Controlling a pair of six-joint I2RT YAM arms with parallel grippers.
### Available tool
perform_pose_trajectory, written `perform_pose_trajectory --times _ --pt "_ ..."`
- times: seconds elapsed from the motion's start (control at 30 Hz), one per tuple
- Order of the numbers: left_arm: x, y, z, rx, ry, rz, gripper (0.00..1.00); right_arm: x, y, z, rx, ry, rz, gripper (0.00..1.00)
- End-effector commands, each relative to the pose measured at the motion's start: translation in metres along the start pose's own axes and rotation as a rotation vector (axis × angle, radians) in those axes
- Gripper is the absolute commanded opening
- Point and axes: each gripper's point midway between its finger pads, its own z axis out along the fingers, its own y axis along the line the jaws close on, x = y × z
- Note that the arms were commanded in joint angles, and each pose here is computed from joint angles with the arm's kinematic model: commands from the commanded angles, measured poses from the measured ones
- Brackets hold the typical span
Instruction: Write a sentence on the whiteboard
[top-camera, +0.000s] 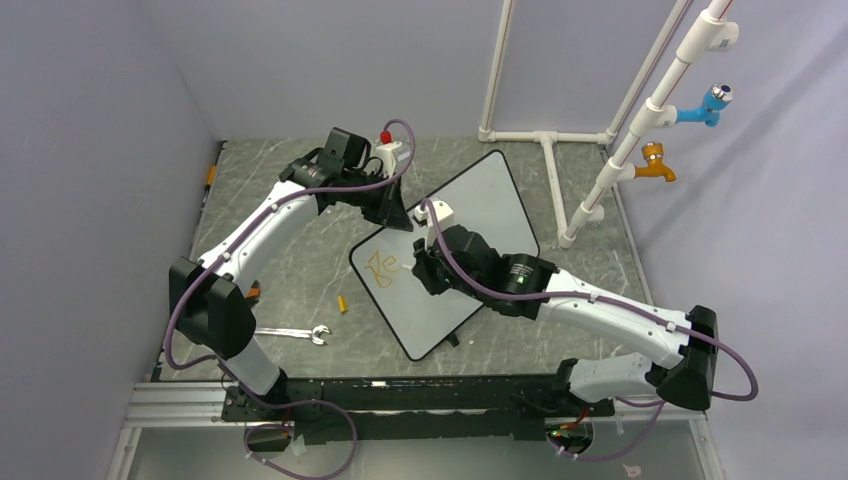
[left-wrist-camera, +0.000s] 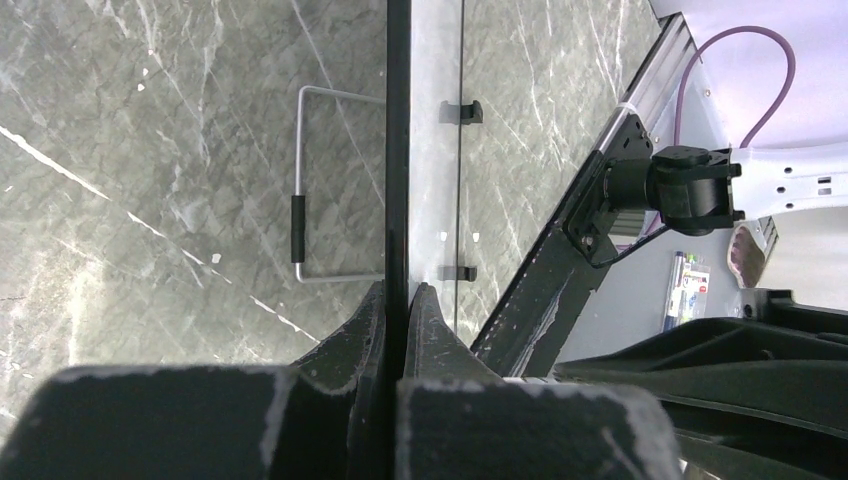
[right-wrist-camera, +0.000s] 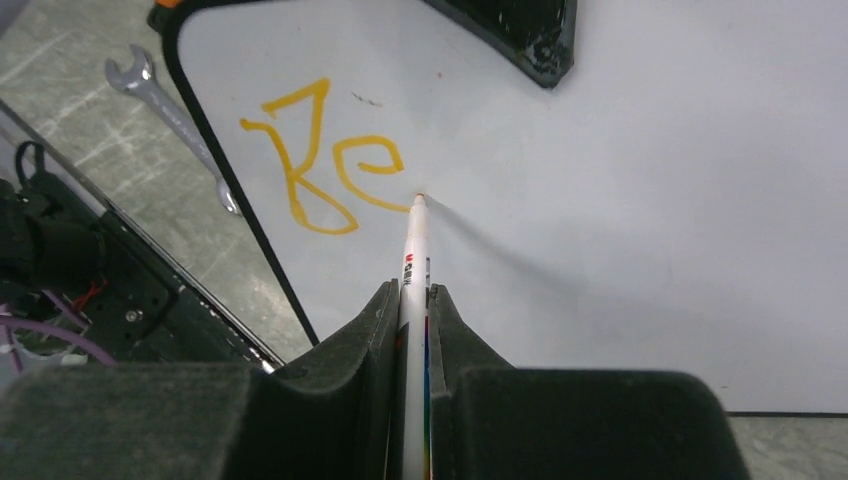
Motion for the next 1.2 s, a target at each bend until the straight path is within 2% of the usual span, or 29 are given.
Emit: perform_pose_trajectory --times 0.0,0.13,0.87,1.17 --pt "-0.011 0.036 -0.014 -0.222 -0.045 0.125 0.00 -0.061 0.014 -0.032 -0.082 -0.175 0.032 0.00" --pt "-0.011 0.035 -0.013 -0.214 -0.040 0.124 0.00 -0.071 0.014 -0.037 -0.085 -0.211 0.037 0.00" --pt "-0.011 0.033 -0.014 -0.210 -0.045 0.127 0.00 -0.049 -0.003 0.004 0.027 -0.138 0.017 0.00" --pt "-0.012 0.032 -0.014 -0.209 -0.045 0.131 0.00 -0.040 -0.019 0.007 0.077 -0.116 0.029 0.00"
